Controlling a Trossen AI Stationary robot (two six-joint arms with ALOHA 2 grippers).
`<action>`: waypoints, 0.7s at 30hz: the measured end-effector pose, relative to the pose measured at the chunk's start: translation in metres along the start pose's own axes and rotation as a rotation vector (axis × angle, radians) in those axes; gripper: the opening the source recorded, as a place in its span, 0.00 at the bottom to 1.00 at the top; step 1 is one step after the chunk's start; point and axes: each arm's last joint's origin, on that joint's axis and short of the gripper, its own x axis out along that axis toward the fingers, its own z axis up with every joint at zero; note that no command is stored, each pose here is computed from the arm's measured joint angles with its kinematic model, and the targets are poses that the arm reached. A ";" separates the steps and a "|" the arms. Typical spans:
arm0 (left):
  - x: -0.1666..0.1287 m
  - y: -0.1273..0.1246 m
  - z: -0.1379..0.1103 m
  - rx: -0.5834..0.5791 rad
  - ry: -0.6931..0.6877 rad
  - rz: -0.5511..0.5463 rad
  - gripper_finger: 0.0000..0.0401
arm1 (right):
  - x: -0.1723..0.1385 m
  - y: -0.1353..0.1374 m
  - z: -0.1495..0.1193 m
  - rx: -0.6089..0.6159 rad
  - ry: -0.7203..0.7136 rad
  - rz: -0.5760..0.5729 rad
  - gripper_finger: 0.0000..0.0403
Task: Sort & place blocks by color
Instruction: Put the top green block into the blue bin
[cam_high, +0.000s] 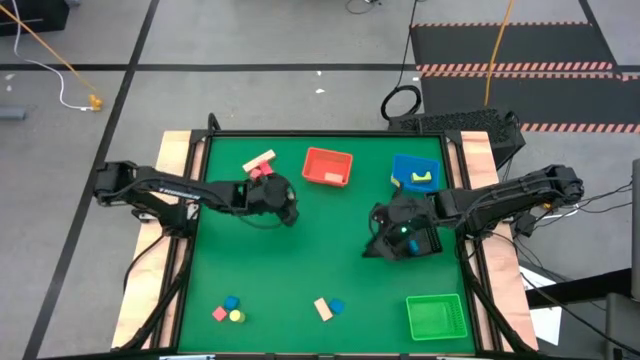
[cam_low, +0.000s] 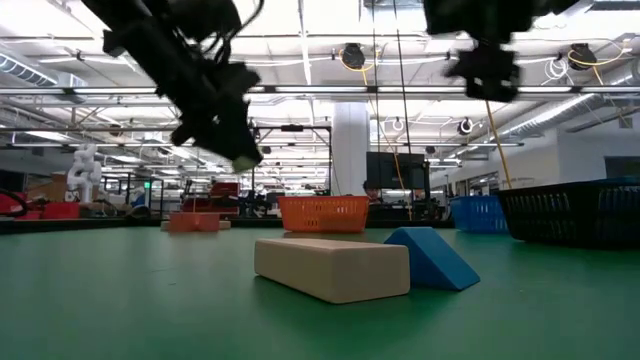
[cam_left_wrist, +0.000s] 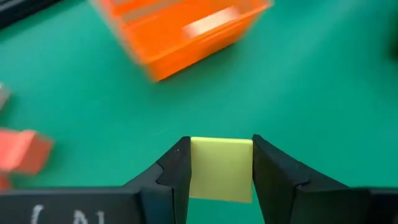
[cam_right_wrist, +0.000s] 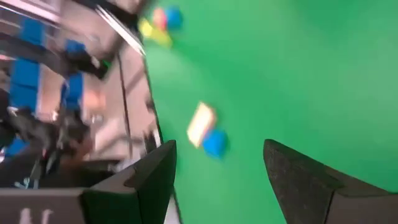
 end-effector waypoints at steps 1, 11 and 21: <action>-0.002 -0.006 0.001 0.016 -0.029 -0.039 0.33 | 0.000 0.002 0.004 -0.045 -0.046 0.006 0.58; -0.023 -0.050 0.000 0.328 -0.251 -0.218 0.33 | -0.001 -0.001 0.020 -0.152 -0.254 -0.062 0.58; -0.036 -0.070 -0.001 0.595 -0.422 -0.219 0.33 | 0.024 -0.018 0.050 0.104 -0.311 0.056 0.58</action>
